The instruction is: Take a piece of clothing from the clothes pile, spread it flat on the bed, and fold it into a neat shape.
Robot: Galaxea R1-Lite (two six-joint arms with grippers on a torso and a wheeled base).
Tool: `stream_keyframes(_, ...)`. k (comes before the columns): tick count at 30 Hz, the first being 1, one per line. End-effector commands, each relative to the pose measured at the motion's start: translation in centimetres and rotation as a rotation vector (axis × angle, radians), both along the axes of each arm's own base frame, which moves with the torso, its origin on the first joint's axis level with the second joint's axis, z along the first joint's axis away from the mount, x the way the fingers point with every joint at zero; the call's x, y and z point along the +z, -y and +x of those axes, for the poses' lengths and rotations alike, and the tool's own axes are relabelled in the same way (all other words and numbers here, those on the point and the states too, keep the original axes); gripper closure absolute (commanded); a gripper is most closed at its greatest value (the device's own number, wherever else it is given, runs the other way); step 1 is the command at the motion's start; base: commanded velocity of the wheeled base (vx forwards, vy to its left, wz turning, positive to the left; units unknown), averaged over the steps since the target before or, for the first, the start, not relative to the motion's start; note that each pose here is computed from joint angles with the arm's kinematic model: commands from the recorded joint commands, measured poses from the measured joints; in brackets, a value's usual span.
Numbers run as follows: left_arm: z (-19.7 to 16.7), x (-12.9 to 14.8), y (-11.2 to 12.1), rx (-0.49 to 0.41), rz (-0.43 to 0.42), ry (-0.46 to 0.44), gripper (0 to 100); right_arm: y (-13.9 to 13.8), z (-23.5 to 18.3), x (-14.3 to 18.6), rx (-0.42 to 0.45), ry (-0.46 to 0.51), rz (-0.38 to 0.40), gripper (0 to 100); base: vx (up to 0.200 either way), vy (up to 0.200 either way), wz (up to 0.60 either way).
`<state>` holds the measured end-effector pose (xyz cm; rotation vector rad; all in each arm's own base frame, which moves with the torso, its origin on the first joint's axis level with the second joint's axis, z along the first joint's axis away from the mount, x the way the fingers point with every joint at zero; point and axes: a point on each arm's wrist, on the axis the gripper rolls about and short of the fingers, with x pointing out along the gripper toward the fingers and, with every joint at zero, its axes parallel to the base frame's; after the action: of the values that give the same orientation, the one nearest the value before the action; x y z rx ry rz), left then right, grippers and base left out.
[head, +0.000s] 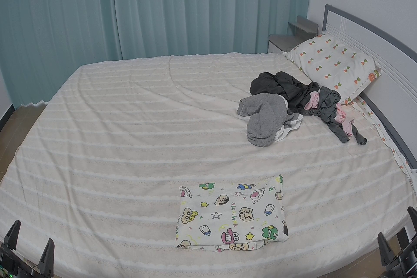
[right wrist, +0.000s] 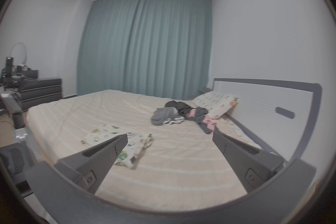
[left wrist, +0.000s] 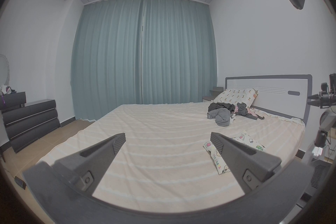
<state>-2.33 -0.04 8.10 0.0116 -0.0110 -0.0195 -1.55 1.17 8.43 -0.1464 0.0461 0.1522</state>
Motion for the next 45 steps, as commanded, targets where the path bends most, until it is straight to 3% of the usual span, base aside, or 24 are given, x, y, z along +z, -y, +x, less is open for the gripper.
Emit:
stream_keyframes(1, 0.0, -0.5, 0.0, -0.002, -0.002, -0.006, 0, -0.2, -0.2, 0.1, 0.094, -0.04, 0.016, 0, 0.0, 0.0, 0.0)
stream_keyframes(8, 0.0, -0.5, 0.0, 0.0, -0.004, -0.006, 0, -0.5, -0.3, 0.1, 0.215, -0.038, 0.002, 0, 0.0, 0.0, 0.0)
stream_keyframes(15, 0.0, -0.5, 0.0, 0.0, -0.004, -0.006, 0, -0.5, -0.2, 0.1, 0.282, -0.084, 0.087, 0, 0.0, 0.0, 0.0)
stream_keyframes(17, 0.0, -0.5, 0.0, -0.002, -0.004, -0.006, 0, -0.4, -0.2, 0.1, 0.363, -0.099, 0.089, 0, 0.0, 0.0, 0.0)
stream_keyframes(18, 0.0, -0.5, 0.0, -0.002, -0.004, -0.006, 0, -0.4, -0.2, 0.1, 0.363, -0.099, 0.089, 0, 0.0, 0.0, 0.0)
stream_keyframes(19, 0.0, -0.5, 0.0, -0.002, -0.005, -0.006, 0, -0.2, -0.3, 0.2, 0.43, -0.107, 0.089, 0, 0.0, 0.0, 0.0)
stream_keyframes(21, 0.0, -0.5, 0.0, -0.002, -0.005, -0.006, 0, -0.2, -0.3, 0.2, 0.44, -0.116, 0.092, 0, 0.0, 0.0, 0.0)
stream_keyframes(23, 0.0, -0.5, 0.0, 0.0, -0.005, -0.006, 0, -0.1, -0.3, 0.2, 0.408, -0.108, 0.09, 0, 0.0, 0.0, 0.0)
stream_keyframes(24, 0.0, -0.5, 0.0, 0.0, -0.005, -0.006, 0, -0.1, -0.5, 0.1, 0.313, -0.077, 0.095, 0, 0.0, 0.0, 0.0)
stream_keyframes(30, 0.0, -0.5, 0.0, 0.0, -0.005, -0.006, 0, 0.7, -0.1, 0.0, -0.035, 0.028, 0.096, 0, 0.0, 0.0, 0.0)
stream_keyframes(35, 0.0, -0.5, 0.0, 0.0, -0.008, -0.006, 0, 0.8, 0.0, -0.1, -0.074, 0.017, 0.097, 0, 0.0, 0.0, 0.0)
stream_keyframes(38, 0.0, -0.5, 0.0, 0.001, -0.016, -0.007, 0, 1.1, -0.1, -0.4, -0.204, -0.012, 0.11, 0, 0.0, 0.0, 0.0)
stream_keyframes(45, 0.0, -0.5, 0.0, 0.01, -0.016, -0.005, 0, 1.1, -0.1, -0.7, -0.208, -0.037, 0.149, 0, 0.0, 0.0, 0.0)
